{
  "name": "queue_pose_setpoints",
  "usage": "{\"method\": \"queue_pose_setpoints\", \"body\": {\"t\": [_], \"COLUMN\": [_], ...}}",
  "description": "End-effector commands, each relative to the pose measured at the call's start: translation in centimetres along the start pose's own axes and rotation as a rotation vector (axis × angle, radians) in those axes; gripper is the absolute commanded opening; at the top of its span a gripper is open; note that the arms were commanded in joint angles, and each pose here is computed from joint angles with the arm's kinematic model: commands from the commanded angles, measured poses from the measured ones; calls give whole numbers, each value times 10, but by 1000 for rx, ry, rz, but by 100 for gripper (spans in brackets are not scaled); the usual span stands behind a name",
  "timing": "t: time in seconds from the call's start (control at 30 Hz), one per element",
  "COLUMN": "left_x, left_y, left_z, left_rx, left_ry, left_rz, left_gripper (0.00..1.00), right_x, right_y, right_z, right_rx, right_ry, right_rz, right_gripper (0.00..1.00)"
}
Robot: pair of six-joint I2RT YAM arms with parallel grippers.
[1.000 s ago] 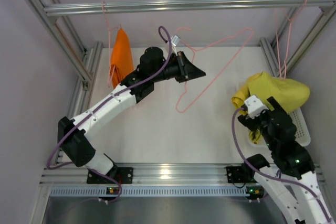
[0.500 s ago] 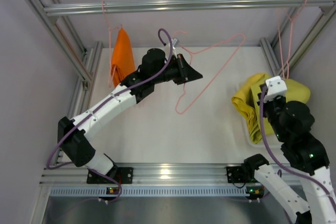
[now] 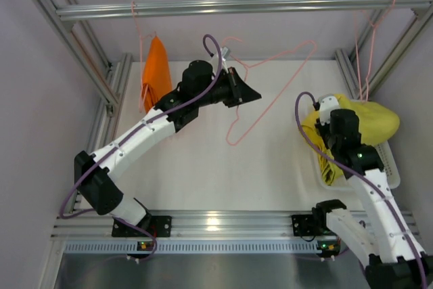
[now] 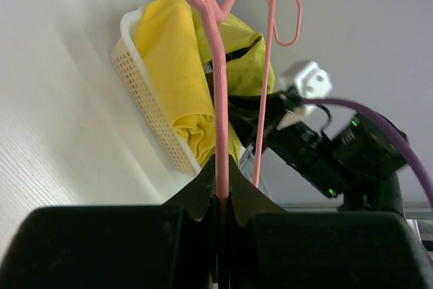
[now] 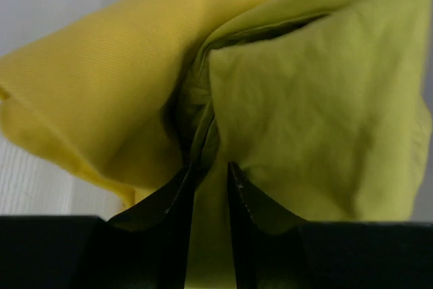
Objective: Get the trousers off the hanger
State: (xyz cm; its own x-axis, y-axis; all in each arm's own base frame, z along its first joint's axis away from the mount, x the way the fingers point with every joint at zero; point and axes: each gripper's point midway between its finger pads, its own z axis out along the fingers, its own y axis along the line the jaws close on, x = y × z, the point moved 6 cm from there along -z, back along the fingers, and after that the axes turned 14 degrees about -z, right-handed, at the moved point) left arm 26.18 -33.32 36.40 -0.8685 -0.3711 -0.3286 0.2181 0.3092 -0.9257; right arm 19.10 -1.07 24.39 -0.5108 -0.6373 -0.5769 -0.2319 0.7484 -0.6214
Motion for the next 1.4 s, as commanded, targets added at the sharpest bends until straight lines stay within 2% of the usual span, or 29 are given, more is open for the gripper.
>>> {"method": "queue_pose_setpoints", "body": {"t": [0.0,0.13,0.2,0.43,0.57,0.6,0.67,0.7,0.8,0.93,1.13,1.23,1.37], "left_x": [-12,-15,-14,-13,-14,-14,-14,-14,-15,-21,-20,-8,5], "left_y": [-28,-22,-17,-13,-16,-16,-16,-16,-17,-16,-3,4,21], "left_z": [-6,-6,-3,2,1,1,0,-1,-3,-5,-2,1,5], "left_rx": [74,57,44,39,53,52,49,47,41,-16,-261,-336,-442], "left_ry": [-36,-38,-36,-31,-35,-36,-42,-44,-60,-104,-258,-291,-330], "left_rz": [39,27,10,-25,-21,-15,-12,-11,-13,-29,-50,-33,0], "left_gripper": [0,0,0,0,0,0,0,0,0,0,0,0,0], "right_x": [2,17,22,-13,-47,-63,-79,-91,-109,-121,-142,-145,-156], "right_y": [-4,-30,-27,-23,-36,-44,-52,-61,-77,-86,-73,-56,-7], "right_z": [41,83,102,102,70,51,30,10,-32,-76,-124,-124,-123], "right_rx": [-117,-259,-355,-445,-450,-444,-424,-381,-278,-216,-406,-491,-635], "right_ry": [45,41,18,-207,-384,-460,-535,-603,-690,-767,-873,-847,-801], "right_rz": [12,59,33,-5,-10,5,35,41,126,208,276,293,171], "right_gripper": [27,38,44,51,55,58,63,68,82,84,76,74,72]}}
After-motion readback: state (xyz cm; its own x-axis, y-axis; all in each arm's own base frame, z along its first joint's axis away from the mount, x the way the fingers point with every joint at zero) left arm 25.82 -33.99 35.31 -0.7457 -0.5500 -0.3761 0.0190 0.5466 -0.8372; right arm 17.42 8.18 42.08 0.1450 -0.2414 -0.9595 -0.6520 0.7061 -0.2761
